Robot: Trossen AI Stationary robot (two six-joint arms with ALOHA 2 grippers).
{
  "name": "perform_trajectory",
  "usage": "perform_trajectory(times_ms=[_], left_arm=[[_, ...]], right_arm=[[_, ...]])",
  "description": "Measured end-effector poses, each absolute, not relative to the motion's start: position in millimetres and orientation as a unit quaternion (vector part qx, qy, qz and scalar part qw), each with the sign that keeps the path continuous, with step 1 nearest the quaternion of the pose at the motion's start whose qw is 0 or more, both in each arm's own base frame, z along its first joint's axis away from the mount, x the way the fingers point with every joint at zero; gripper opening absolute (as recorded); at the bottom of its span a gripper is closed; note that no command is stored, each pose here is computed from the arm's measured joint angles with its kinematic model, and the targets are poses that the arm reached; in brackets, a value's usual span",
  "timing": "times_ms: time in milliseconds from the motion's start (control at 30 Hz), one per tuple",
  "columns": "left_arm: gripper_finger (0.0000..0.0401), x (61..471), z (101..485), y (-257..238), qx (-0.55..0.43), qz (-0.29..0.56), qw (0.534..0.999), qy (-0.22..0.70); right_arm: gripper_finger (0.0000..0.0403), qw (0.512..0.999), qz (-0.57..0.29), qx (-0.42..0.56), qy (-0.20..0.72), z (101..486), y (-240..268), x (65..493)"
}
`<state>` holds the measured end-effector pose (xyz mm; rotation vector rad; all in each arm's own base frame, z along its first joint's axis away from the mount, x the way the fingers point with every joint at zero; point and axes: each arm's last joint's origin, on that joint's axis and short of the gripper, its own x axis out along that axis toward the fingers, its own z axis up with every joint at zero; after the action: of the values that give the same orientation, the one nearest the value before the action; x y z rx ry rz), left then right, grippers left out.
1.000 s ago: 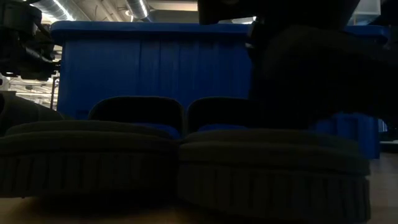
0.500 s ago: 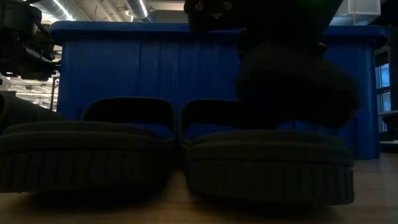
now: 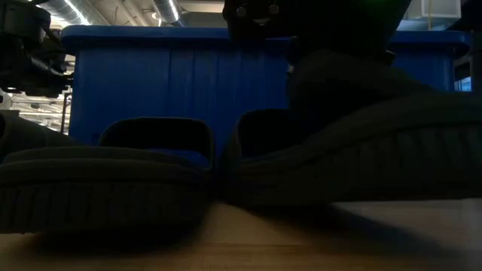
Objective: Pick and place slides into bin
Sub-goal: Put the black slide in the blue bin
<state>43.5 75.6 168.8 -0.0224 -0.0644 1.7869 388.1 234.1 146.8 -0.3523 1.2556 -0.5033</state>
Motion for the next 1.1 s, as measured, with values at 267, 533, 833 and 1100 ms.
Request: perform_trajectory(times_ms=[267,533,833,1100], left_arm=[[0.0248,43.5,168.8,75.6,-0.01,0.779,0.626,-0.028],[0.0248,43.5,168.9,75.6,-0.01,0.779,0.626,-0.028],[0.0248,43.5,168.8,75.6,-0.01,0.779,0.626,-0.028],[0.0248,43.5,168.9,75.6,-0.01,0.779,0.626,-0.028]], right_arm=[[0.0013,0.76,-0.2,-0.117,0.608,157.1,235.9,385.2],[0.0013,0.77,-0.128,-0.036,0.624,208.0,235.3,374.6],[0.0013,0.825,0.011,0.058,0.561,286.9,232.1,362.4],[0.0013,0.9,0.059,0.087,0.424,359.6,203.5,356.0]])
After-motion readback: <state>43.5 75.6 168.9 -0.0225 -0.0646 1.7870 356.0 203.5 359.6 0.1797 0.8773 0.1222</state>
